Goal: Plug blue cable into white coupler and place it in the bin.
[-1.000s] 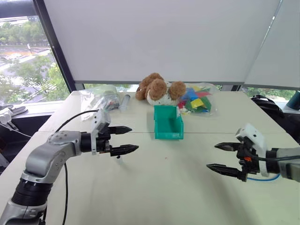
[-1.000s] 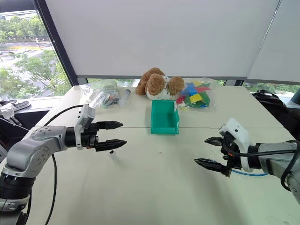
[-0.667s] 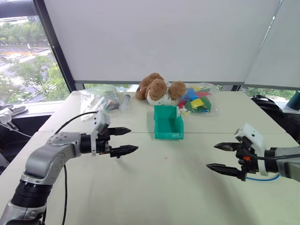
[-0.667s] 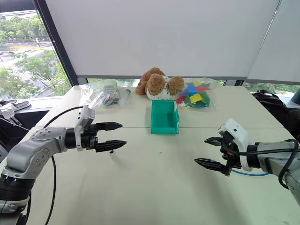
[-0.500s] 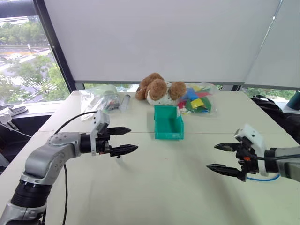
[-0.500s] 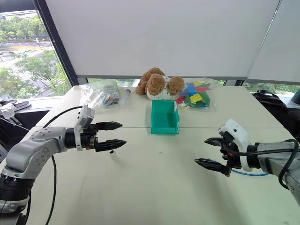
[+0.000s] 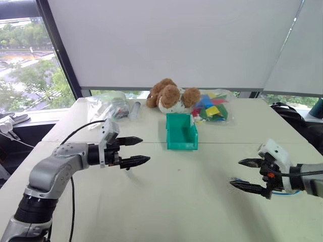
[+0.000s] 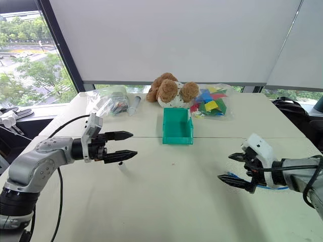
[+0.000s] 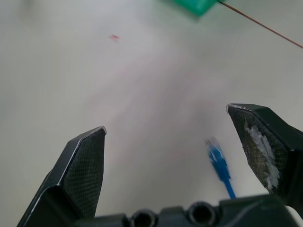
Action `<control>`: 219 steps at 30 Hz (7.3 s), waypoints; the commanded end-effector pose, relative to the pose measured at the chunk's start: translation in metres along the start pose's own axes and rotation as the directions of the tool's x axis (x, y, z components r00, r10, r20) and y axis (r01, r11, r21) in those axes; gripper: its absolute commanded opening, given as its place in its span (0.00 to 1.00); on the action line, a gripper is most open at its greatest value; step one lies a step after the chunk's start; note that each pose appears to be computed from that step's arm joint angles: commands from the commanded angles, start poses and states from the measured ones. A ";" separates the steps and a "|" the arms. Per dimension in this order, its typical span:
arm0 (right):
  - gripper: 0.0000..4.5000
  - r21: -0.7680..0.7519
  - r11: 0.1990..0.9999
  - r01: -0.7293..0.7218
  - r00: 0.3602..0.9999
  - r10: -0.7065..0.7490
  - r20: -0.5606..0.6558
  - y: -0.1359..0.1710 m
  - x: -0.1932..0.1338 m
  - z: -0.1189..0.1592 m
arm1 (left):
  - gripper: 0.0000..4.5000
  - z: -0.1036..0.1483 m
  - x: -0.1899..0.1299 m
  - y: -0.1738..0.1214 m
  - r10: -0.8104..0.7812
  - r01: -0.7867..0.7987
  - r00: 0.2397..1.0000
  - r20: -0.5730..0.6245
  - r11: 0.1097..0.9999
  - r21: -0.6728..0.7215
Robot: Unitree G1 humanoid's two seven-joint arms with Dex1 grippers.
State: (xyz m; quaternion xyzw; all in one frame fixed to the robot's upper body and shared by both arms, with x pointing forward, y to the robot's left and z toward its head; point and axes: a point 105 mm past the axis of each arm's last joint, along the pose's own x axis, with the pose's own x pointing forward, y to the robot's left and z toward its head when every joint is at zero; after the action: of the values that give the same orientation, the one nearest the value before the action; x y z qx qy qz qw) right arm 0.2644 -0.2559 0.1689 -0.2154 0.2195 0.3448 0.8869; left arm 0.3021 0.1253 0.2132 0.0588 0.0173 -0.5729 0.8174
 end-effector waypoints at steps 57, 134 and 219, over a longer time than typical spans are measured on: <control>0.07 -0.456 0.760 -0.463 0.873 0.479 -0.088 0.085 0.165 0.046 | 1.00 -0.012 0.025 -0.014 -0.141 0.144 0.988 -0.057 0.988 0.062; 1.00 0.675 0.544 -0.498 0.795 -0.024 0.606 0.073 0.118 0.131 | 0.01 -0.014 0.079 0.016 -0.112 0.114 0.993 -0.029 0.910 0.399; 0.00 0.601 0.593 -0.536 0.771 0.055 0.634 0.092 0.112 0.148 | 0.22 -0.025 0.070 0.016 -0.079 0.087 0.996 -0.036 0.935 0.344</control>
State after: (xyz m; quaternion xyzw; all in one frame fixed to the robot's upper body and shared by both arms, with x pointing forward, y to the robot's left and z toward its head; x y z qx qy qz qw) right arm 0.3185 -0.0678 0.1807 0.3347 0.1472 0.3723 0.8530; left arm 0.3454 0.0647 0.1794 0.2132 -0.0693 -0.5999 0.7680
